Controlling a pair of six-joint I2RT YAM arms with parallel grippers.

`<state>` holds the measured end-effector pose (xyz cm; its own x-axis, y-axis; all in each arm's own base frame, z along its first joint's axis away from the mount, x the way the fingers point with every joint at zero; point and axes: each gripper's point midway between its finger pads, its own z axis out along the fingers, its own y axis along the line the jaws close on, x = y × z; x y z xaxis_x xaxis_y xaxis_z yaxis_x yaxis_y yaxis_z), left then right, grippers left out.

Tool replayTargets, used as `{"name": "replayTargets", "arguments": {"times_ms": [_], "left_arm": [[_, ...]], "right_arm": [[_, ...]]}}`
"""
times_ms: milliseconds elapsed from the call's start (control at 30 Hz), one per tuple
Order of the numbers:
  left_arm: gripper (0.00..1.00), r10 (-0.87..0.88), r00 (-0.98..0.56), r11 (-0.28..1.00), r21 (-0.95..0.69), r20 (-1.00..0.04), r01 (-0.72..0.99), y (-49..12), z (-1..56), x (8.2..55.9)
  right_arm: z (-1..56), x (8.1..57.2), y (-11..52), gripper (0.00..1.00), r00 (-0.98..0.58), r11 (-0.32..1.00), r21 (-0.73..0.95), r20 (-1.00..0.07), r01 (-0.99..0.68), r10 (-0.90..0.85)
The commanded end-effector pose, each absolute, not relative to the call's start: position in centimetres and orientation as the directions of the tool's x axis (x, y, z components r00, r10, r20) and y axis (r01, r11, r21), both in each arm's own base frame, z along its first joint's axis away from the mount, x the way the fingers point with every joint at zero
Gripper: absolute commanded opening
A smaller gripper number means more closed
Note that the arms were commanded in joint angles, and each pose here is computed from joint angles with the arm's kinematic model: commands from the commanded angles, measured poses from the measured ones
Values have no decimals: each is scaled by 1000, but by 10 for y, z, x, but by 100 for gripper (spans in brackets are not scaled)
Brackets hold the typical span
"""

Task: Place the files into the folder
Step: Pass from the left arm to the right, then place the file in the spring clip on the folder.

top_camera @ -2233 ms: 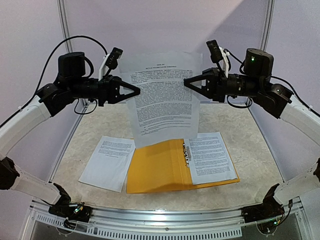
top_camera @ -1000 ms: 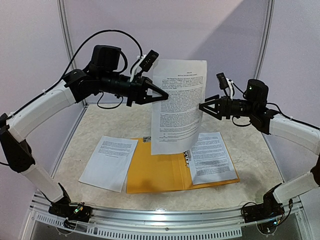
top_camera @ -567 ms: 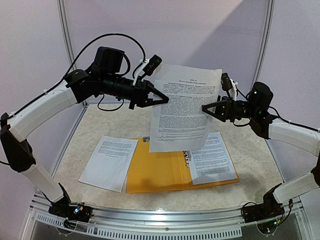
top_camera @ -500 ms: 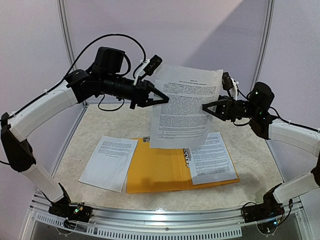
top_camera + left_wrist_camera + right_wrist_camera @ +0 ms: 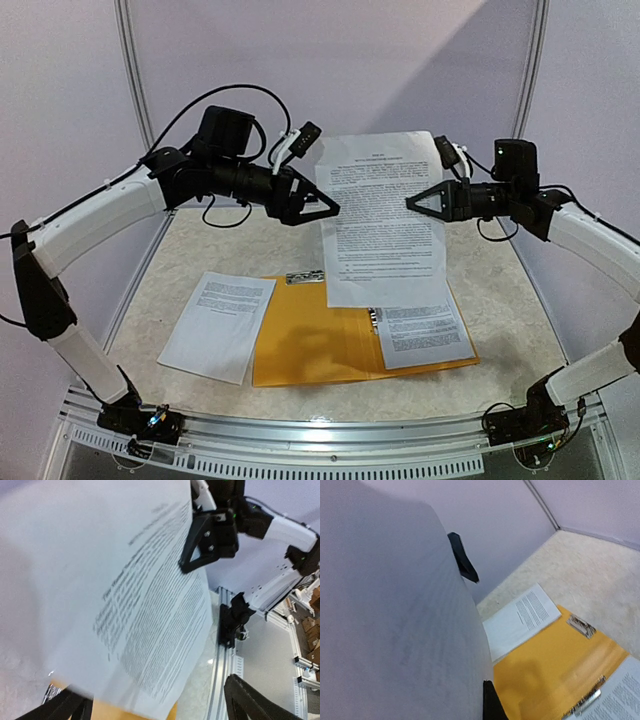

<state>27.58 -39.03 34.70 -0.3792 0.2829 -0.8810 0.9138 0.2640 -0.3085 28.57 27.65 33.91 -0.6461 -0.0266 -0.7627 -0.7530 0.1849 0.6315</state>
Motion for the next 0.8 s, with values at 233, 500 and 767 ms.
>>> {"name": "replayTargets", "arguments": {"times_ms": [233, 500, 767], "left_arm": [[82, 643, -614, 552, -279, -457, 786, -331, 214, 328], [80, 667, -644, 565, -310, -374, 765, -326, 158, 320], [80, 637, -671, 577, -343, -378, 741, -327, 123, 318]], "right_arm": [[201, 297, 180, 0, -967, 577, 779, -241, -245, -86], [156, 307, 149, 0, -986, 625, 763, -146, -164, -80], [104, 329, 154, 0, -997, 583, 810, -23, -61, -72]]}}
